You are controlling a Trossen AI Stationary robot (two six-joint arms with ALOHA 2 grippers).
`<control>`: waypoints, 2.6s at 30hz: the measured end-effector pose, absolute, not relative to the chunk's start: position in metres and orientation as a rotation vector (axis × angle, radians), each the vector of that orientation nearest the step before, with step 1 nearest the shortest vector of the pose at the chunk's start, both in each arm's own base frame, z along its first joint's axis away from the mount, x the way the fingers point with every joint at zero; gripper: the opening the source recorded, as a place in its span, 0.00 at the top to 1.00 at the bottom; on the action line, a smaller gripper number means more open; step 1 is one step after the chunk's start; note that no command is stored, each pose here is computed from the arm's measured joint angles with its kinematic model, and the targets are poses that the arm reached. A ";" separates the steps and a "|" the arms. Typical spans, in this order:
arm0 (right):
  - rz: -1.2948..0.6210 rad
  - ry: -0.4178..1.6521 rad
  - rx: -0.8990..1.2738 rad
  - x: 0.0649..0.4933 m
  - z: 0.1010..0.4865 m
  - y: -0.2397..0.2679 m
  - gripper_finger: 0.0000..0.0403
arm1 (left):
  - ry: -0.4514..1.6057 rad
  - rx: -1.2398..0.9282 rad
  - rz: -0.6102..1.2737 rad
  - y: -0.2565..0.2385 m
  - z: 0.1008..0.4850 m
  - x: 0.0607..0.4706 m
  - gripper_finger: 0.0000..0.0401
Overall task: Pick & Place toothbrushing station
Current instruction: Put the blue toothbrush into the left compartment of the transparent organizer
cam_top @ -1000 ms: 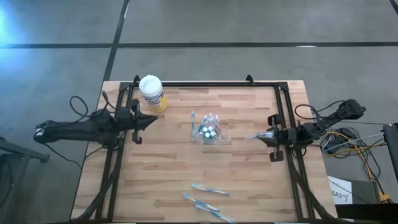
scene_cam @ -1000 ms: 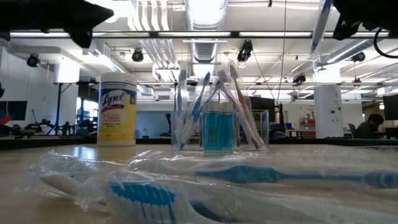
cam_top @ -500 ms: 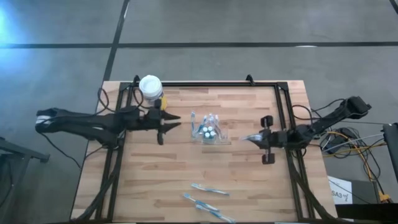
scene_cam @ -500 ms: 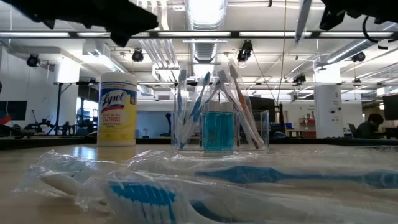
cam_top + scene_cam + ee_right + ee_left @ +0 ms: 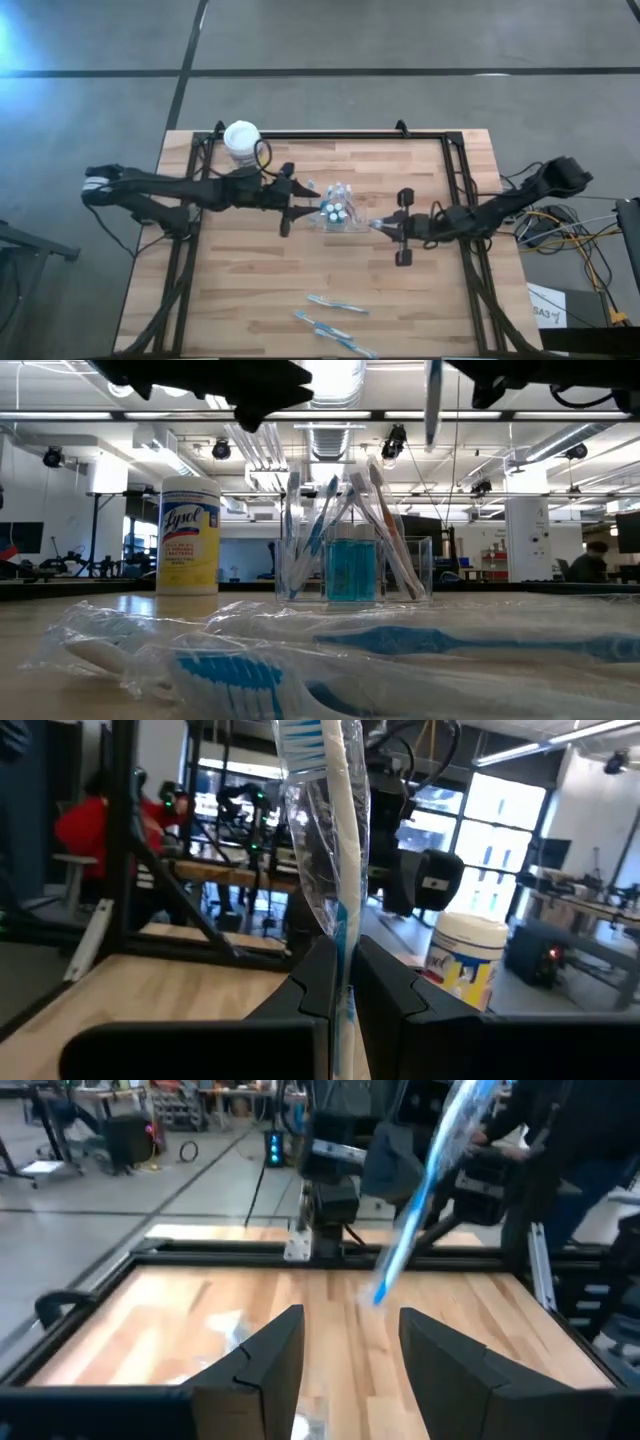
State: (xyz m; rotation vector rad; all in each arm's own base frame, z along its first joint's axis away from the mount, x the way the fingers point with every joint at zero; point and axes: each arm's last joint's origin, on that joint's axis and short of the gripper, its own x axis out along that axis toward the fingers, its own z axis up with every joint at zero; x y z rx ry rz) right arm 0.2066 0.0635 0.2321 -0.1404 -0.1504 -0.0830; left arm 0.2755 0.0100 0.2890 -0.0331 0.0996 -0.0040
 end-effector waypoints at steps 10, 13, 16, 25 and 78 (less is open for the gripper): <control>-0.147 -0.093 -0.151 0.234 0.225 0.056 0.96 | 0.059 -0.043 -0.094 0.008 0.285 0.316 0.57; -0.140 -0.110 -0.149 0.237 0.223 0.057 0.96 | 0.071 -0.045 -0.110 0.005 0.281 0.329 0.57; -0.123 -0.136 -0.143 0.238 0.223 0.057 0.96 | 0.067 -0.051 -0.135 -0.001 0.275 0.341 0.56; -0.115 -0.141 -0.146 0.237 0.223 0.057 0.96 | 0.060 -0.050 -0.134 -0.003 0.277 0.362 0.51; -0.139 -0.144 -0.107 0.238 0.224 0.052 0.74 | 0.074 0.027 -0.201 -0.006 0.271 0.378 0.97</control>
